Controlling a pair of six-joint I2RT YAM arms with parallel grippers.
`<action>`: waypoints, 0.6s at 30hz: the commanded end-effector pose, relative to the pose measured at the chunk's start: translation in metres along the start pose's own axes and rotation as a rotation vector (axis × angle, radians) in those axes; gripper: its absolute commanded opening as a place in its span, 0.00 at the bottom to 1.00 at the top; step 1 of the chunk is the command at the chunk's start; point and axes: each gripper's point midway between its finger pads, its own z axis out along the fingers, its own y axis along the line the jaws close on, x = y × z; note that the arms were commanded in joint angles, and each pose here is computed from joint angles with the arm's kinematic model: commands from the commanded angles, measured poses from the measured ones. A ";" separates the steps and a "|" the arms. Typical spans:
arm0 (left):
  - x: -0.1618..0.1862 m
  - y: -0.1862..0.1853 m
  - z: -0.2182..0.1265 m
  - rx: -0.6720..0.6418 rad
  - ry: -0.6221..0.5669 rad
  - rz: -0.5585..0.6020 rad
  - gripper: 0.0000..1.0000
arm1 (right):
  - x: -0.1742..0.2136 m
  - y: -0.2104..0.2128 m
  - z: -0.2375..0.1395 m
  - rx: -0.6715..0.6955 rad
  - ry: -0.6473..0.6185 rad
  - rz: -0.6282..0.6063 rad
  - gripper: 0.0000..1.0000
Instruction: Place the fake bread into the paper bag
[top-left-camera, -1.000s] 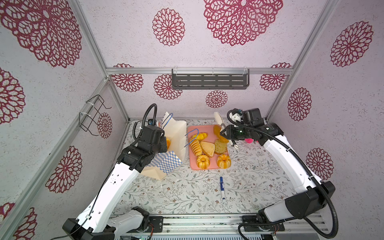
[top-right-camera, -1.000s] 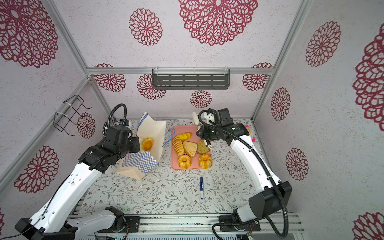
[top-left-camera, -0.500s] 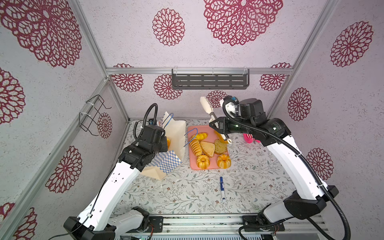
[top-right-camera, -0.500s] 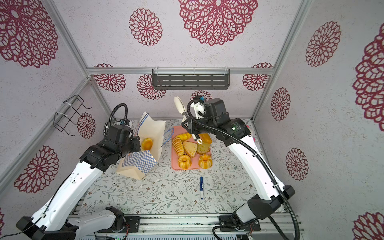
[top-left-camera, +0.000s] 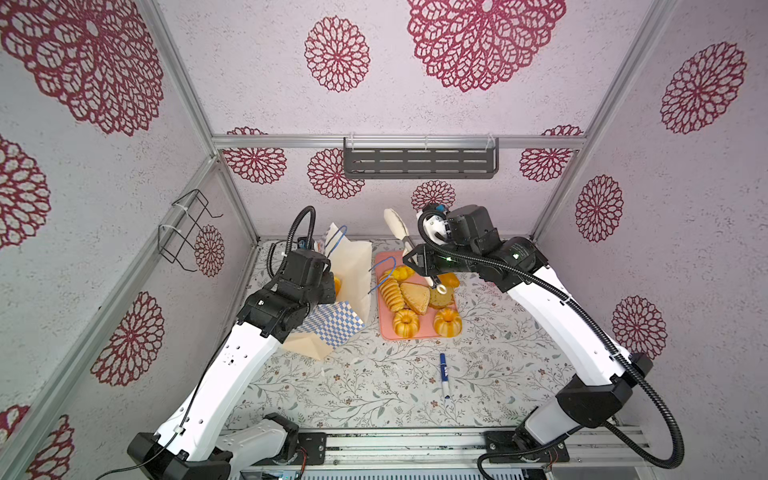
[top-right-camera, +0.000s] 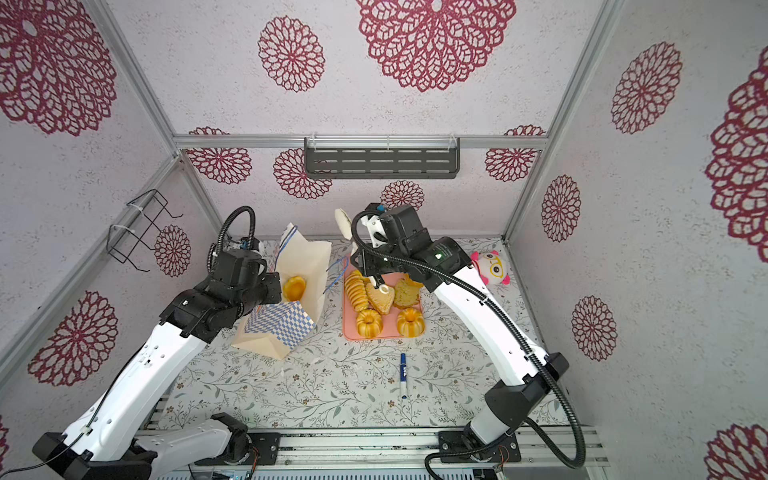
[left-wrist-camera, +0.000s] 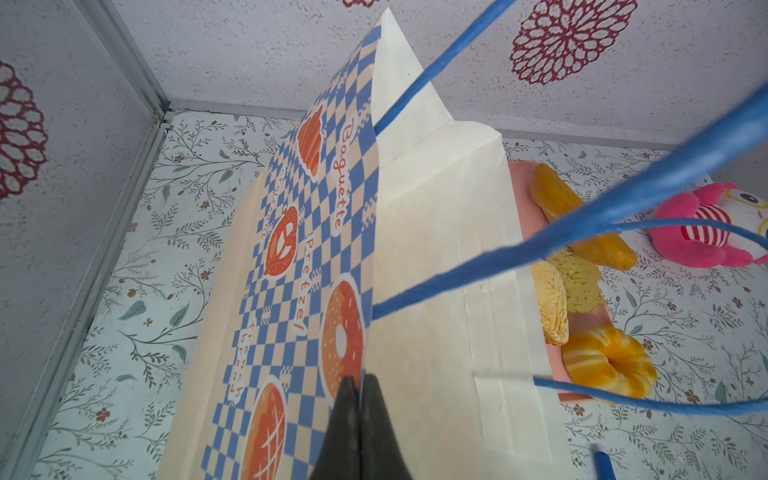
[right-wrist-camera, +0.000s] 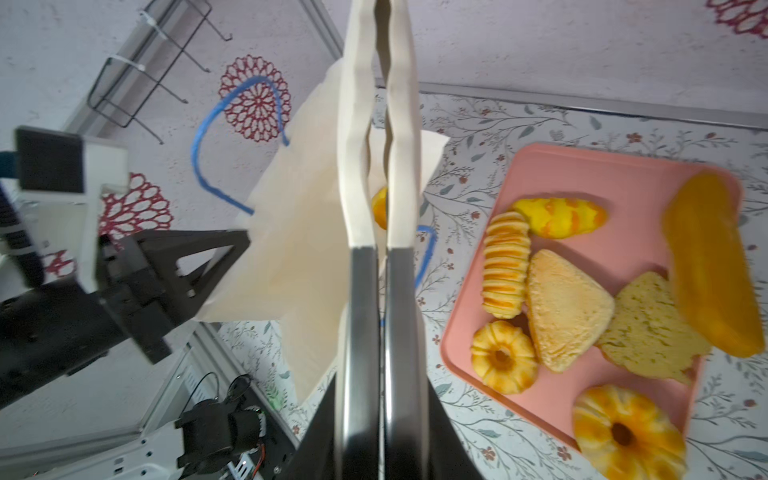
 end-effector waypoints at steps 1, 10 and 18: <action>-0.008 -0.005 -0.006 0.021 -0.025 -0.011 0.00 | -0.016 -0.065 -0.021 0.158 -0.087 0.040 0.20; -0.008 -0.006 -0.009 0.036 -0.033 -0.013 0.00 | 0.068 -0.229 0.024 0.547 0.174 0.142 0.30; -0.007 -0.005 -0.008 0.033 -0.033 0.002 0.00 | 0.098 -0.251 0.035 0.529 0.236 0.197 0.52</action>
